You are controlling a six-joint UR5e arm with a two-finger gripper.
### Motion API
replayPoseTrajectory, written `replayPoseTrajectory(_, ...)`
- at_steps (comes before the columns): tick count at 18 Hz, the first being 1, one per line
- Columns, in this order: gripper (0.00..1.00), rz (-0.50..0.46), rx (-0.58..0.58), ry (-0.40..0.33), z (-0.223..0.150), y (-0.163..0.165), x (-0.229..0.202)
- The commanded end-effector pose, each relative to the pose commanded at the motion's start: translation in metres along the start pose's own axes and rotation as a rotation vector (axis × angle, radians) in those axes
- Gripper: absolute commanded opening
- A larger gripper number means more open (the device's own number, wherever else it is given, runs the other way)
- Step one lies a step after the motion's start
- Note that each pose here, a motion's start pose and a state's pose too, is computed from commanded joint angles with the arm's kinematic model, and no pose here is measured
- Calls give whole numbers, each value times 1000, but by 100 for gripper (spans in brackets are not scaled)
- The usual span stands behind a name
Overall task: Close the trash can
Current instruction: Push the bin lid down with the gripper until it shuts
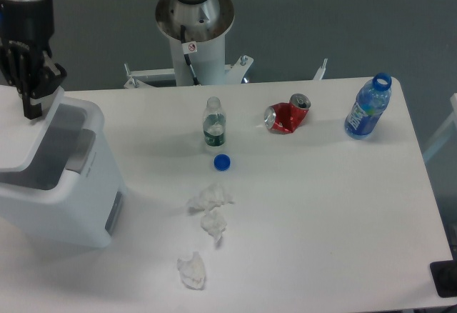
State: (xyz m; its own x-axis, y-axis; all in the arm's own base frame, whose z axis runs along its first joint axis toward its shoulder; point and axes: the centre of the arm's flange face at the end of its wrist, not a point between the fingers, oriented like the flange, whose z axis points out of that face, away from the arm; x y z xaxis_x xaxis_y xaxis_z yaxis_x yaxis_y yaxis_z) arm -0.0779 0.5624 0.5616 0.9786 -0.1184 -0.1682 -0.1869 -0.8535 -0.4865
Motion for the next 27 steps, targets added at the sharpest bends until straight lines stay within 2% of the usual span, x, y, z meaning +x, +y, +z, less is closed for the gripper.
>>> replayPoseTrajectory(17, 0, -15, -52, 21, 38, 3, -13)
replayPoseTrajectory(27, 0, -27, -68, 23, 46, 9, -19)
